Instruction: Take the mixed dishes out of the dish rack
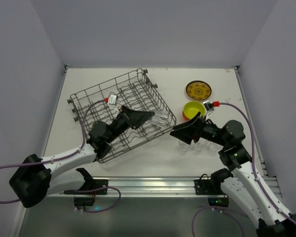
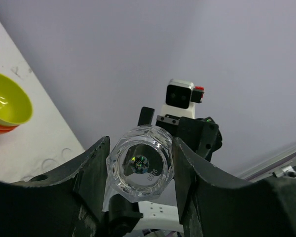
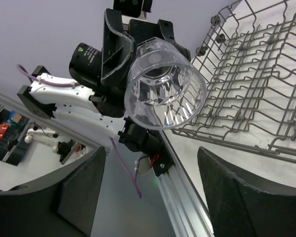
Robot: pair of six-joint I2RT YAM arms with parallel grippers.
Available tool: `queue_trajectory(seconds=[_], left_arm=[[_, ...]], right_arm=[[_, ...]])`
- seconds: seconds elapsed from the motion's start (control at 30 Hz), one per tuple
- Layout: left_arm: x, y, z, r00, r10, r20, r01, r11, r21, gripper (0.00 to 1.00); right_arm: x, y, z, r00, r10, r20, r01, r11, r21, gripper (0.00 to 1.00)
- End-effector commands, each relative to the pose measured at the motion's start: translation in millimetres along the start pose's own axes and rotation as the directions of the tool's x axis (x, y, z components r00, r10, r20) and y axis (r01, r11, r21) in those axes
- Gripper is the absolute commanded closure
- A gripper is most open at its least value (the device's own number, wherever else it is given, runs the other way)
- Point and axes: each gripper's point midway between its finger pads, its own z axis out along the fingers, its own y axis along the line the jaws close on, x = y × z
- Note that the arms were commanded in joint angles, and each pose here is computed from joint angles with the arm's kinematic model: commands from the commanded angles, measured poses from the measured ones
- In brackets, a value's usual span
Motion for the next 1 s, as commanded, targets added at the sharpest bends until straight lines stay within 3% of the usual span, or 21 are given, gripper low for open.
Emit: queue_trajectory(seconds=[0.0, 0.07, 0.33, 0.43, 0.57, 0.6, 0.67, 0.73, 0.77, 0.8, 0.9, 0.93, 0.97], left_arm=[[-14, -32, -2, 0.989, -0.097, 0.112, 0.087, 0.992, 0.094, 1.0], [-7, -31, -2, 0.986, -0.119, 0.113, 0.11, 0.99, 0.085, 1.0], [14, -31, -4, 0.985, -0.16, 0.064, 0.155, 0.985, 0.078, 1.0], [16, -33, -2, 0.984, -0.164, 0.073, 0.159, 0.984, 0.076, 1.0], [21, -31, -3, 0.983, -0.17, 0.067, 0.166, 0.984, 0.068, 1.0], [23, -28, -4, 0.983, -0.175, 0.064, 0.171, 0.983, 0.06, 1.0], [23, -25, -5, 0.982, -0.176, 0.069, 0.173, 0.983, 0.054, 1.0], [23, -24, -6, 0.982, -0.173, 0.069, 0.17, 0.984, 0.049, 1.0], [23, -25, -5, 0.984, -0.166, 0.068, 0.163, 0.986, 0.048, 0.93], [21, -28, -5, 0.987, -0.145, 0.072, 0.141, 0.989, 0.052, 0.59], [18, -24, 1, 0.995, -0.077, 0.069, 0.079, 0.996, -0.03, 0.01], [20, -3, -1, 0.997, -0.037, 0.062, 0.045, 0.989, -0.139, 0.0], [16, 1, -2, 0.998, -0.001, 0.069, 0.013, 0.983, -0.181, 0.0]], right_arm=[[-26, 33, 8, 0.993, -0.098, 0.071, 0.104, 0.991, -0.087, 0.24], [-24, 36, 14, 0.995, -0.092, 0.047, 0.096, 0.991, -0.097, 0.32], [-17, 47, 21, 0.994, -0.105, 0.029, 0.107, 0.986, -0.124, 0.38], [-19, 45, 26, 0.994, -0.109, 0.025, 0.112, 0.987, -0.118, 0.44], [-20, 46, 31, 0.993, -0.115, 0.016, 0.116, 0.986, -0.121, 0.67], [-21, 47, 31, 0.992, -0.122, 0.018, 0.124, 0.985, -0.122, 0.82], [-22, 46, 31, 0.992, -0.124, 0.026, 0.126, 0.986, -0.111, 0.99], [-24, 44, 29, 0.99, -0.135, 0.044, 0.139, 0.986, -0.088, 1.0], [-25, 42, 29, 0.99, -0.134, 0.048, 0.138, 0.988, -0.073, 1.0], [-27, 42, 26, 0.987, -0.151, 0.061, 0.154, 0.986, -0.061, 1.0], [-35, 26, 21, 0.983, -0.155, 0.098, 0.15, 0.987, 0.058, 1.0], [-42, 31, 16, 0.978, -0.168, 0.122, 0.159, 0.984, 0.084, 1.0], [-40, 8, 10, 0.983, -0.145, 0.111, 0.12, 0.97, 0.209, 1.0]])
